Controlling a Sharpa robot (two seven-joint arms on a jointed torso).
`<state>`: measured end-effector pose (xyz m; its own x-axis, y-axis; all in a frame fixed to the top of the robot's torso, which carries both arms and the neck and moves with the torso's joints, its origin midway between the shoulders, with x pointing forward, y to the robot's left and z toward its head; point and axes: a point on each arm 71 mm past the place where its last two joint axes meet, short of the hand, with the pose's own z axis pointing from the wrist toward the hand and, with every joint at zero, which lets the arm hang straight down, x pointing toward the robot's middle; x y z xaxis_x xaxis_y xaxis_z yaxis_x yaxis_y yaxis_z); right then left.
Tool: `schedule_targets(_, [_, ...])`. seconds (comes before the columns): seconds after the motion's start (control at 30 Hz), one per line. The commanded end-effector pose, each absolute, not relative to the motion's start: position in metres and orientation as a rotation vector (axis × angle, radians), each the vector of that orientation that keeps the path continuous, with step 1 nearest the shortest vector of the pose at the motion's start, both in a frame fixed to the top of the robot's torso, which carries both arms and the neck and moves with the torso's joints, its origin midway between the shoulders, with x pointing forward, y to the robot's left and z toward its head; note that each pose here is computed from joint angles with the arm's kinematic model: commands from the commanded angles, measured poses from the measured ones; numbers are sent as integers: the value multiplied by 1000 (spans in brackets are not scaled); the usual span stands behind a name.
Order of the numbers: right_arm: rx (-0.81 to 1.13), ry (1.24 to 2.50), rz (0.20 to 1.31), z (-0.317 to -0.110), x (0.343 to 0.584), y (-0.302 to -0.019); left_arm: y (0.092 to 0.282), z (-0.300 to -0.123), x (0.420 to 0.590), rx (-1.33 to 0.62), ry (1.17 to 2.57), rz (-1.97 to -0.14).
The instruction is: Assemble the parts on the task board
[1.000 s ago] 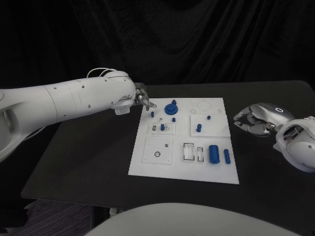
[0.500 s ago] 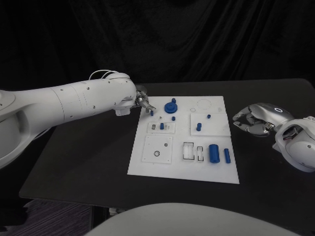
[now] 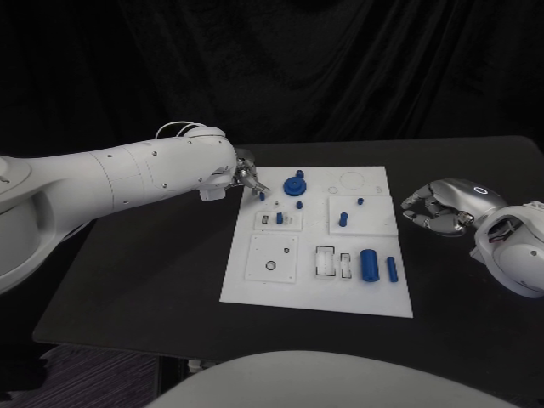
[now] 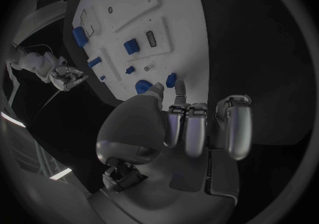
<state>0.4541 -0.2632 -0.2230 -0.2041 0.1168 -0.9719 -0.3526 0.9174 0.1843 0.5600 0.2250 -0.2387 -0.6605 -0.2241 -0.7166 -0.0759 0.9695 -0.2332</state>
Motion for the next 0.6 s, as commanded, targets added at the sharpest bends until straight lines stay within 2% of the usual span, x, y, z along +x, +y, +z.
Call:
schedule_targets(0.03, [-177, 1741, 422, -224, 454, -263, 222, -240, 559, -189, 2301, -259])
schedule_targets(0.6, [-178, 1766, 408, -226, 454, -263, 220, -241, 559, -179, 2316, -259])
